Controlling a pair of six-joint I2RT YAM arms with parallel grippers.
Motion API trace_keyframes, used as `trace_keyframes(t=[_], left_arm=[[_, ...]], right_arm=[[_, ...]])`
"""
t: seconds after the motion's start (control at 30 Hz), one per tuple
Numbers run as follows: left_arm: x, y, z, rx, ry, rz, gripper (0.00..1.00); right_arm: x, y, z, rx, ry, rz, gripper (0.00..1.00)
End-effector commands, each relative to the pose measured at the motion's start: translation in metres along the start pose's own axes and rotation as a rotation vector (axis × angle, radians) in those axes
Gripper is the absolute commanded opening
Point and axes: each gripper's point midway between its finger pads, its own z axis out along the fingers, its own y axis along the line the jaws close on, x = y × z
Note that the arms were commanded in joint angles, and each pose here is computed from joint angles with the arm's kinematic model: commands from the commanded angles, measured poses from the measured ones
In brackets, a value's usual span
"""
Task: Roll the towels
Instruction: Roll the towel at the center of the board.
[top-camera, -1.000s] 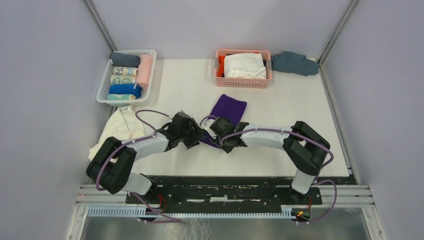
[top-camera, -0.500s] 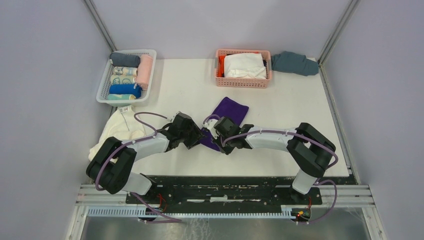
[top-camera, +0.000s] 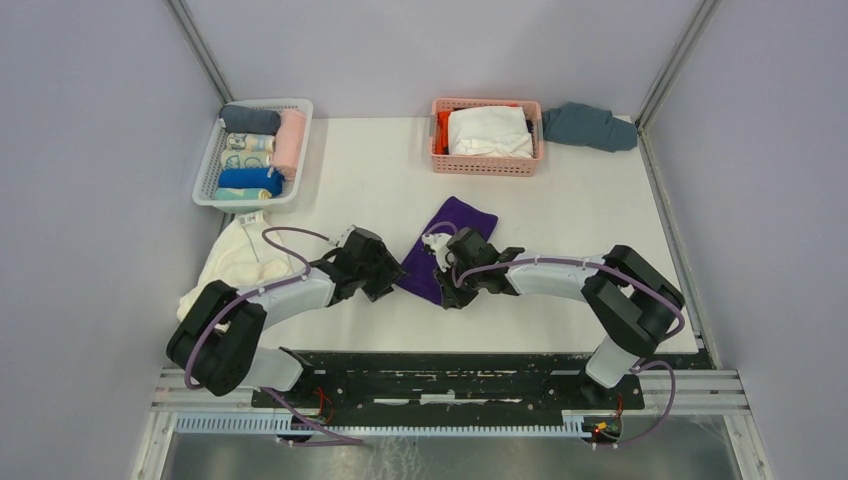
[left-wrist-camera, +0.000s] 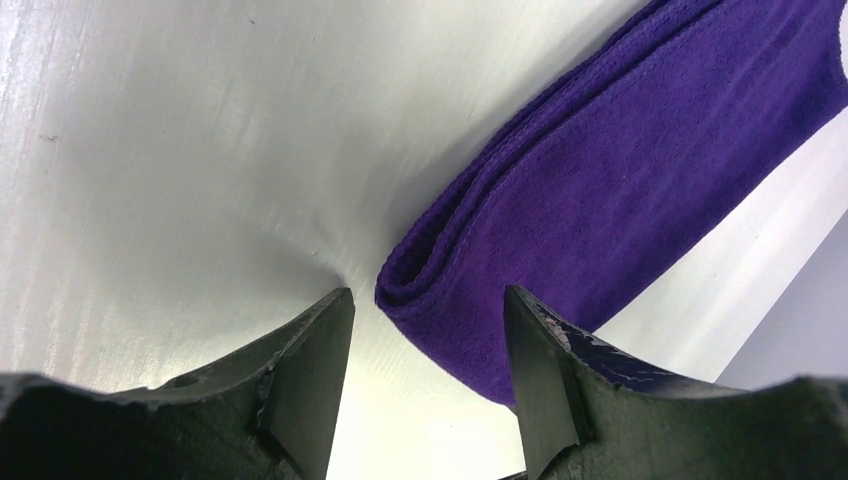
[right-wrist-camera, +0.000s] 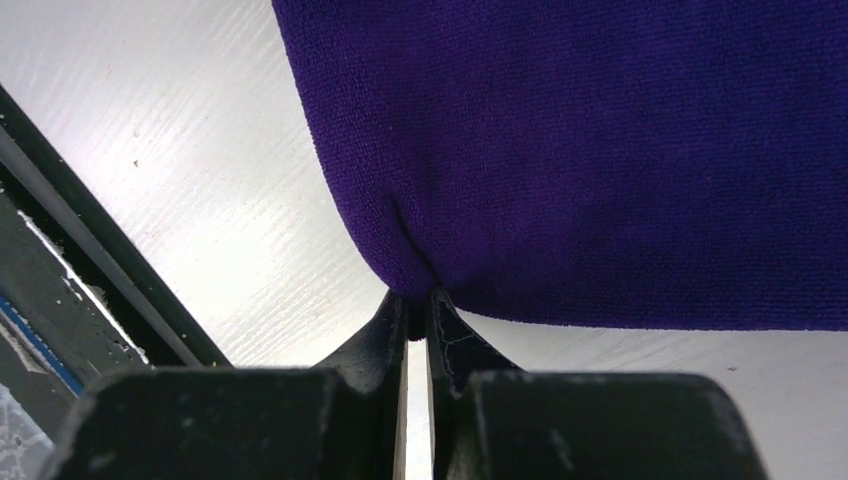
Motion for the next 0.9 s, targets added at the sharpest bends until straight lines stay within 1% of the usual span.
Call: trace_keyframes(t=[0.0,0.2,0.33,0.43,0.47,0.6,0.7,0.73,0.77,0.87], left_arm=[[0.001,0.028,0.008,-0.126,-0.017,-0.008,0.64],[-0.007,0.024,0.012,-0.137,-0.045,0.007,0.52],[-0.006,0.022,0.012,-0.133,-0.044,0.012,0.41],[-0.007,0.021,0.012,-0.13,-0.046,0.011,0.3],[-0.007,0.02,0.012,-0.128,-0.045,0.011,0.26],[-0.005,0.016,0.011,-0.117,-0.033,0.017,0.15],[-0.005,0.013,0.009,-0.111,-0.03,0.017,0.13],[-0.005,0.012,0.009,-0.109,-0.03,0.019,0.09],[-0.005,0.011,0.008,-0.106,-0.03,0.019,0.09],[-0.005,0.012,0.007,-0.107,-0.031,0.02,0.08]], right_arm=[[-0.006,0.01,-0.007,-0.058,-0.041,0.031,0.05],[-0.002,0.009,-0.009,-0.051,-0.035,0.032,0.06],[-0.003,0.009,-0.01,-0.053,-0.04,0.03,0.09],[-0.006,0.008,-0.013,-0.044,-0.051,0.027,0.11],[-0.008,0.008,-0.015,-0.037,-0.06,0.022,0.13],[-0.018,0.008,-0.028,0.01,-0.098,-0.02,0.25],[-0.026,0.012,-0.037,0.05,-0.124,-0.078,0.37],[-0.03,0.014,-0.04,0.06,-0.133,-0.098,0.42],[-0.033,0.015,-0.042,0.071,-0.146,-0.117,0.45],[-0.045,0.019,-0.046,0.098,-0.174,-0.172,0.54]])
